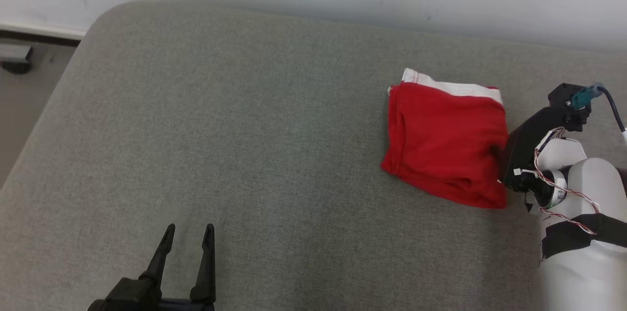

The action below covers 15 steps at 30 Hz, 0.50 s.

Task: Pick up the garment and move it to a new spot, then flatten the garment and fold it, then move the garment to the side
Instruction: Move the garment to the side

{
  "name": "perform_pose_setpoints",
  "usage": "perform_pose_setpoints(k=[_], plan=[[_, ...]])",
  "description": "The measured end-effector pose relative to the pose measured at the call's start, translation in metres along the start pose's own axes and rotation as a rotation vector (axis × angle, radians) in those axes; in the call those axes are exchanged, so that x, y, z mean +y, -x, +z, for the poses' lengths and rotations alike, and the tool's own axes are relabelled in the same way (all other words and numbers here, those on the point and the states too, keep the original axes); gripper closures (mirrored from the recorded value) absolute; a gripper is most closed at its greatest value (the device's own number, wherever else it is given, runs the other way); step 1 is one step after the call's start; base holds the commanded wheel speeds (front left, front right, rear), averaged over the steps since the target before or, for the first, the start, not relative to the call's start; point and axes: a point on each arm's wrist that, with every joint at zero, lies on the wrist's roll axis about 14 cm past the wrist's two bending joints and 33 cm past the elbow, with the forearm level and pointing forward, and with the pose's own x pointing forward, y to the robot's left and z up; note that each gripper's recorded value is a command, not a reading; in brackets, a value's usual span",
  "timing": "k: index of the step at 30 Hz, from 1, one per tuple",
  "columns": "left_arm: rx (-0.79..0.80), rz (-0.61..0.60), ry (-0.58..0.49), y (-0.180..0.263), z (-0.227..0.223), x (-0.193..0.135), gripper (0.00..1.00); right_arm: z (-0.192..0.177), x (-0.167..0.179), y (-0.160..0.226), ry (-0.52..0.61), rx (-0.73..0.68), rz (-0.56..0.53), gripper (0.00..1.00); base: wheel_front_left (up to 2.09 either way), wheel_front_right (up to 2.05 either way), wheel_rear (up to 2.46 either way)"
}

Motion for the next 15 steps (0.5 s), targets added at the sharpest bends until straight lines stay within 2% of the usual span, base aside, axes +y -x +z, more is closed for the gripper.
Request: perform_pose_setpoints(k=[7,10,11,12,15], plan=[[0.039,0.022,-0.007,-0.003,-0.012,0.007,0.00,-0.017,0.018,-0.032,0.024,0.068,0.037,0.00,0.00,0.00,0.00],[0.035,0.012,-0.009,-0.008,-0.010,0.005,0.00,-0.018,0.024,-0.035,0.052,0.073,0.050,0.75,0.00,0.00,0.00],[0.032,0.007,-0.010,-0.010,-0.009,0.003,0.00,-0.018,0.026,-0.035,0.066,0.070,0.052,0.93,0.00,0.00,0.00],[0.030,0.005,-0.010,-0.011,-0.009,0.003,0.00,-0.017,0.027,-0.034,0.072,0.062,0.055,1.00,0.00,0.00,0.00],[0.027,-0.005,-0.012,-0.015,-0.008,0.001,0.00,-0.011,0.024,-0.030,0.104,0.024,0.050,1.00,0.00,0.00,0.00]])
